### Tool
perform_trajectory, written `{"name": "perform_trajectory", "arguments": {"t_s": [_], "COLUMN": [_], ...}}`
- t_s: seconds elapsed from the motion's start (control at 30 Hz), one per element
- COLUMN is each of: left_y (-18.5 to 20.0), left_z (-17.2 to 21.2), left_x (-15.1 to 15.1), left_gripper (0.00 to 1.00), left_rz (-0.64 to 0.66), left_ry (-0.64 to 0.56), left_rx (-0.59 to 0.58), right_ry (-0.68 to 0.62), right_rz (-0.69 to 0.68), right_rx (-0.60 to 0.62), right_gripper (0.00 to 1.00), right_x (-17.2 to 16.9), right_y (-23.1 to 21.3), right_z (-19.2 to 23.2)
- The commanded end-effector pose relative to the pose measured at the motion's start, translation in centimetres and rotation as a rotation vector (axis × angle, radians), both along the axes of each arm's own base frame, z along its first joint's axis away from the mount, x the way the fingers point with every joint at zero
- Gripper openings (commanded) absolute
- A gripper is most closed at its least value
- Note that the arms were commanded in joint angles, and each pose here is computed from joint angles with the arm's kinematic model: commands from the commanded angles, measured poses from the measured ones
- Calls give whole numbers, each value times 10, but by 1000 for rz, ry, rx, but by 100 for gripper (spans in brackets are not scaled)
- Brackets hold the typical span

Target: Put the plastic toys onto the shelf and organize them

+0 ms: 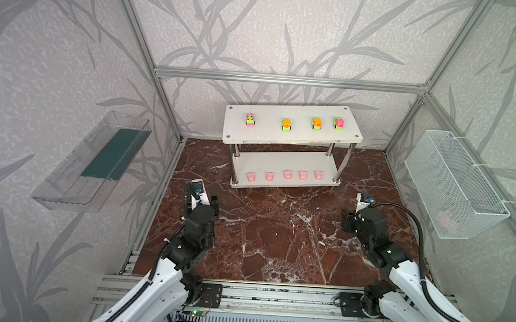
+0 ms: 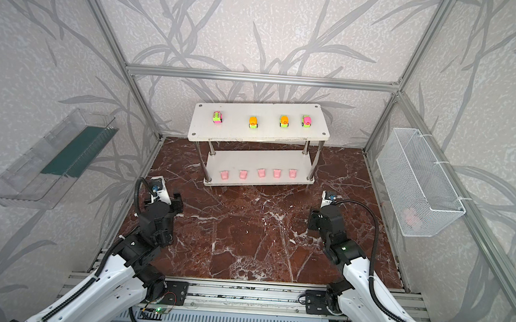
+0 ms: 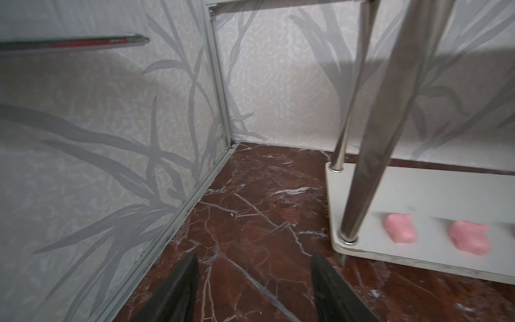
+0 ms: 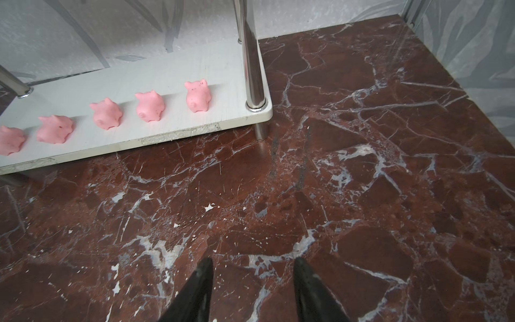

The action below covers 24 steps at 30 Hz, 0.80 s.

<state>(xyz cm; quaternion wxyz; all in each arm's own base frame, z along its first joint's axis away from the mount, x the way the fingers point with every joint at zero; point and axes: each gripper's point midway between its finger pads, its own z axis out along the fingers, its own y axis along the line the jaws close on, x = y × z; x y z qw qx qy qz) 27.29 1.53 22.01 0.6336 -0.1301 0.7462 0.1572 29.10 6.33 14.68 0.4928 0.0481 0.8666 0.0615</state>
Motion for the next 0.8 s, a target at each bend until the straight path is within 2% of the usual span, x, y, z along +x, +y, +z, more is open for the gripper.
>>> {"name": "perform_trajectory", "arguments": {"t_s": [0.0,0.2,0.5,0.77], "left_y": [16,27,57,56], "left_z": [24,-6,-68,-106], "left_x": [2,18,58,98], "left_gripper": [63,65,68,68], "left_rz": [56,59,59,20], "left_ry": [-157,-100,-39,33], "left_rx": [-25,13,-138,-89], "right_ry": [-89,-96,-106,-143], "right_rz": [-47,-66,-112,-194], "right_rx": [-35,-78,-126,-203], "right_gripper": [48,49,50,50], "right_x": [17,25,33,54], "right_y": [-7,-11,-22,-45], "right_z": [15,9,2,7]}}
